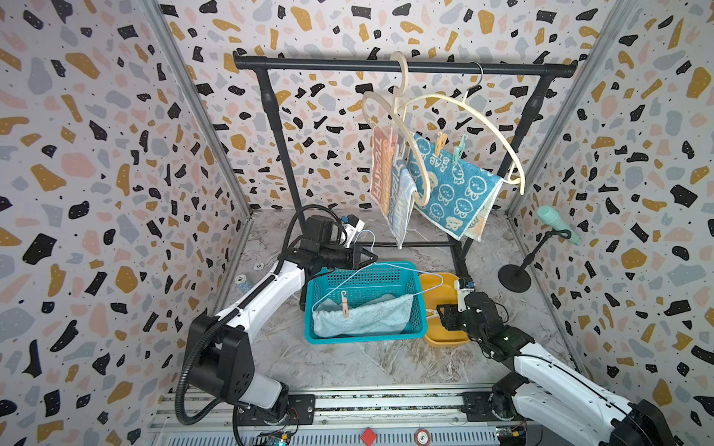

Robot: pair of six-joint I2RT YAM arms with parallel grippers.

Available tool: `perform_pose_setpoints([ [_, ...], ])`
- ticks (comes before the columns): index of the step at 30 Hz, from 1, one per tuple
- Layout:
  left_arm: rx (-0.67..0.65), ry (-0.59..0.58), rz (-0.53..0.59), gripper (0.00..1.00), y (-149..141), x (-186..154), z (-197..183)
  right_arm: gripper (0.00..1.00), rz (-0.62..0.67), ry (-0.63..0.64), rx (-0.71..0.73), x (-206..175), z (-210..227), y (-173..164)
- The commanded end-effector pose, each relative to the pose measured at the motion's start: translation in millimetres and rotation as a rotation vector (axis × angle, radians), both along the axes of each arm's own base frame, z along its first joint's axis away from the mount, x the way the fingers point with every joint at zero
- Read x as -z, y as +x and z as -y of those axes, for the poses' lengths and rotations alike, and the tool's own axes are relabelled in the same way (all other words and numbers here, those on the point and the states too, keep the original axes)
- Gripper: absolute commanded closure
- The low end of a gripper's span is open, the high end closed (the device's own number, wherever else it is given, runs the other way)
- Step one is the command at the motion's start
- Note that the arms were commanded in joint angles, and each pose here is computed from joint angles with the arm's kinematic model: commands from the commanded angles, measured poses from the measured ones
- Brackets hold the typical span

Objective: Remove the clothespins securing towels to the hanger
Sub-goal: Place the clothespin in the storage box, then remove the clothespin from the hanger.

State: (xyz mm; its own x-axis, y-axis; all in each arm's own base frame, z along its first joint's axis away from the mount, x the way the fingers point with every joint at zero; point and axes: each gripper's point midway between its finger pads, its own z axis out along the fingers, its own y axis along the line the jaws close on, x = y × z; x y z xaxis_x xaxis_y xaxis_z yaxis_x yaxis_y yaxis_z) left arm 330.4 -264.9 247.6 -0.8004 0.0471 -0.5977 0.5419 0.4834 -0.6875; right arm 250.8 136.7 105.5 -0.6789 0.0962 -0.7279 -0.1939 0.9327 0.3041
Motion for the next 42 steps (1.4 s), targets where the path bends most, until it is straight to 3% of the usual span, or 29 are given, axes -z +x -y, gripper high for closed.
perform_pose_setpoints([
  [1, 0.002, -0.021, 0.043, 1.0, 1, -12, -1, 0.47, 0.039, 0.011, -0.017, -24, -3, 3],
  [10, -0.001, -0.023, 0.045, 1.0, 3, -11, -1, 0.47, 0.056, 0.065, -0.186, -49, -23, -17],
  [20, -0.005, -0.035, 0.033, 1.0, 5, -8, 0, 0.47, 0.177, 0.179, -0.446, -92, -62, -43],
  [26, -0.01, -0.027, 0.031, 1.0, 4, -6, -1, 0.46, 0.237, 0.175, -0.59, -112, -91, -63],
  [42, -0.025, -0.016, 0.026, 1.0, 2, -3, -4, 0.44, 0.366, 0.234, -0.798, -151, -152, -81],
])
